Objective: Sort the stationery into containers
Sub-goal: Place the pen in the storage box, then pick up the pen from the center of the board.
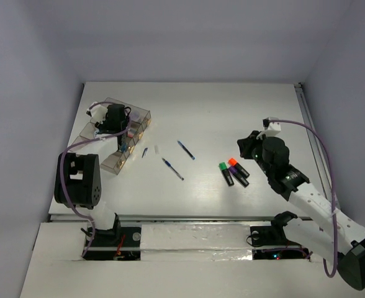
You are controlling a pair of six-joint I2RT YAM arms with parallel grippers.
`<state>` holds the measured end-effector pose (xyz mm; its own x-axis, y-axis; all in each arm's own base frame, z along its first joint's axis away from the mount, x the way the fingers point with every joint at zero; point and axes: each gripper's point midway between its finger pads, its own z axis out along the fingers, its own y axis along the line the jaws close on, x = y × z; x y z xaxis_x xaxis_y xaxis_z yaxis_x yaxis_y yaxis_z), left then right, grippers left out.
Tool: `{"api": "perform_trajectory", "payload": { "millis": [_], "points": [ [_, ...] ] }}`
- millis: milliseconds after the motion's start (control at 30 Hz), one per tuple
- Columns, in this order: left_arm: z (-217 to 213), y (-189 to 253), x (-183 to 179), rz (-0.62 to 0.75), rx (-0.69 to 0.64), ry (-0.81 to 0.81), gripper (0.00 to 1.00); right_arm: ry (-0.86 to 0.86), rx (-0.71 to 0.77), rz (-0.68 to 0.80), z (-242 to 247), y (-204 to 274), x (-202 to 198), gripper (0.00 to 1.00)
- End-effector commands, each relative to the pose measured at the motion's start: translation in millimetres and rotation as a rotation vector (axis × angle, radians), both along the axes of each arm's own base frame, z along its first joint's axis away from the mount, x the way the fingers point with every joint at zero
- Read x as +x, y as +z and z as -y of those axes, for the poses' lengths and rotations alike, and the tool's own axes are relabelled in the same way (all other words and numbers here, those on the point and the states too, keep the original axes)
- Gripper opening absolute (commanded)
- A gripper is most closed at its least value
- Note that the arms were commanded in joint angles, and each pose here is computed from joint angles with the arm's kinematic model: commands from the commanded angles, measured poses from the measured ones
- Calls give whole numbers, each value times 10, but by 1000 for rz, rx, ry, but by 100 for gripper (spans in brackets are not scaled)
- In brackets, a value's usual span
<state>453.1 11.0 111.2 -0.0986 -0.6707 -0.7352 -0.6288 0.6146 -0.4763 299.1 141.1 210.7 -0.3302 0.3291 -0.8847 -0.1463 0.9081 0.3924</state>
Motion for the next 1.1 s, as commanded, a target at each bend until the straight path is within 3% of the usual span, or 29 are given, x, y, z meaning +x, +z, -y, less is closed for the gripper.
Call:
{"api": "perform_trajectory", "payload": {
  "millis": [0, 100, 133, 267, 300, 367, 533, 600, 667, 900, 1067],
  "points": [
    [299, 715, 5, 198, -15, -67, 49, 5, -16, -11, -59, 11, 128, 5],
    [696, 1079, -177, 311, -34, -172, 44, 36, -50, -92, -126, -123, 134, 8],
    [1037, 1171, -285, 339, -49, -257, 41, 54, -70, -144, -149, -254, 109, 12],
    [1703, 1519, -869, 432, -64, -467, 22, 125, -115, -278, -211, -524, -43, 25],
    [1747, 1742, -1048, 487, -69, -508, 20, 133, -122, -303, -209, -586, -81, 35],
    [1913, 1818, -1311, 494, -80, -608, 18, 152, -142, -373, -205, -747, -174, 41],
    [2019, 2230, -1931, 559, -62, -907, 21, 183, -175, -503, -224, -1065, -377, 56],
    [1948, 2296, -2165, 552, -9, -987, 25, 183, -190, -539, -197, -1143, -431, 57],
    [1844, 2282, -2305, 534, 50, -1019, 30, 193, -204, -570, -195, -1205, -510, 56],
    [1371, 2763, -2793, 696, 186, -1014, 41, 212, -219, -665, -277, -1406, -579, 55],
    [1243, 2861, -2900, 761, 236, -998, 48, 202, -245, -710, -292, -1536, -575, 55]
  ]
}}
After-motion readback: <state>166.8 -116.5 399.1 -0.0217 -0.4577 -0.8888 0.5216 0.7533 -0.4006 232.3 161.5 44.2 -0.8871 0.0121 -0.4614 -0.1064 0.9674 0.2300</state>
